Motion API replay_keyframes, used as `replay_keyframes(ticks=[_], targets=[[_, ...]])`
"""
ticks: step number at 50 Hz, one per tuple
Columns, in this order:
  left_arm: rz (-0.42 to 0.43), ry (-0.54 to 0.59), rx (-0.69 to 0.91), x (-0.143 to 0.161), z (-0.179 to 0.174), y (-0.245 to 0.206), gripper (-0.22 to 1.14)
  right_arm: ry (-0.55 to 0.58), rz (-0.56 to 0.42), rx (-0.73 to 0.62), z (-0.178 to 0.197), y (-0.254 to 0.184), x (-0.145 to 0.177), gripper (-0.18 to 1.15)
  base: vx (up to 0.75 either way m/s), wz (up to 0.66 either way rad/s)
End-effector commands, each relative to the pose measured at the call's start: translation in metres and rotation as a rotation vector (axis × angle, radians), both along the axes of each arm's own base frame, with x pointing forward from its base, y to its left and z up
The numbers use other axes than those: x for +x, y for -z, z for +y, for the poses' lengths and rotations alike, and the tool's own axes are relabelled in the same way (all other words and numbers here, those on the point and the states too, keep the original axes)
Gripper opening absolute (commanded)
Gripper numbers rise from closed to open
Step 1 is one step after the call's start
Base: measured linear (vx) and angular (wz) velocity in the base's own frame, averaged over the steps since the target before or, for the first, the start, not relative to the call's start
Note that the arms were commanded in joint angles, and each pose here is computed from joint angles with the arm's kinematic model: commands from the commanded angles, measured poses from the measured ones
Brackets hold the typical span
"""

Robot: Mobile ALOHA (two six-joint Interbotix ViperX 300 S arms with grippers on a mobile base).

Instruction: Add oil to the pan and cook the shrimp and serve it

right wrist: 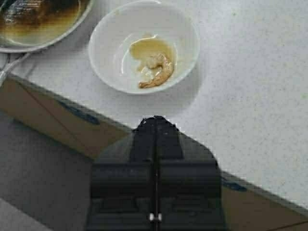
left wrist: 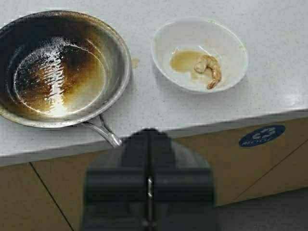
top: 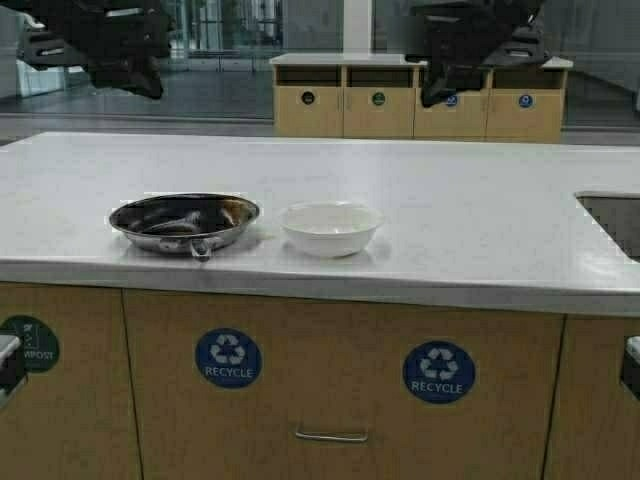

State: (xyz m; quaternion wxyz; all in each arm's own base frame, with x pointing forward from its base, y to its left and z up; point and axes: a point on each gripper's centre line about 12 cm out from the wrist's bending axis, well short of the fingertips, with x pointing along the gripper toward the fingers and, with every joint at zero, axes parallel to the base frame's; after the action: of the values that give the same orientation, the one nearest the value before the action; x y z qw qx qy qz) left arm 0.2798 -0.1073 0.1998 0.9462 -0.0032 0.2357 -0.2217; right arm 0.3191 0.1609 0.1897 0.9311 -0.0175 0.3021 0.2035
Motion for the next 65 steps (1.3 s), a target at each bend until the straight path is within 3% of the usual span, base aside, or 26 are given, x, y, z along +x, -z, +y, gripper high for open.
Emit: replay_keyframes(ticks=[1, 65], targets=[[-0.033, 0.003, -0.011, 0.0028, -0.0016, -0.0109, 0.04, 0.0, -0.043, 0.023, 0.0016, -0.0154, 0.0022, 0.05, 0.0, 0.0], [-0.022, 0.003, -0.008, 0.0049, -0.0022, -0.0078, 0.04, 0.0, -0.047, 0.022, 0.0, -0.0166, 0.0002, 0.05, 0.0, 0.0]])
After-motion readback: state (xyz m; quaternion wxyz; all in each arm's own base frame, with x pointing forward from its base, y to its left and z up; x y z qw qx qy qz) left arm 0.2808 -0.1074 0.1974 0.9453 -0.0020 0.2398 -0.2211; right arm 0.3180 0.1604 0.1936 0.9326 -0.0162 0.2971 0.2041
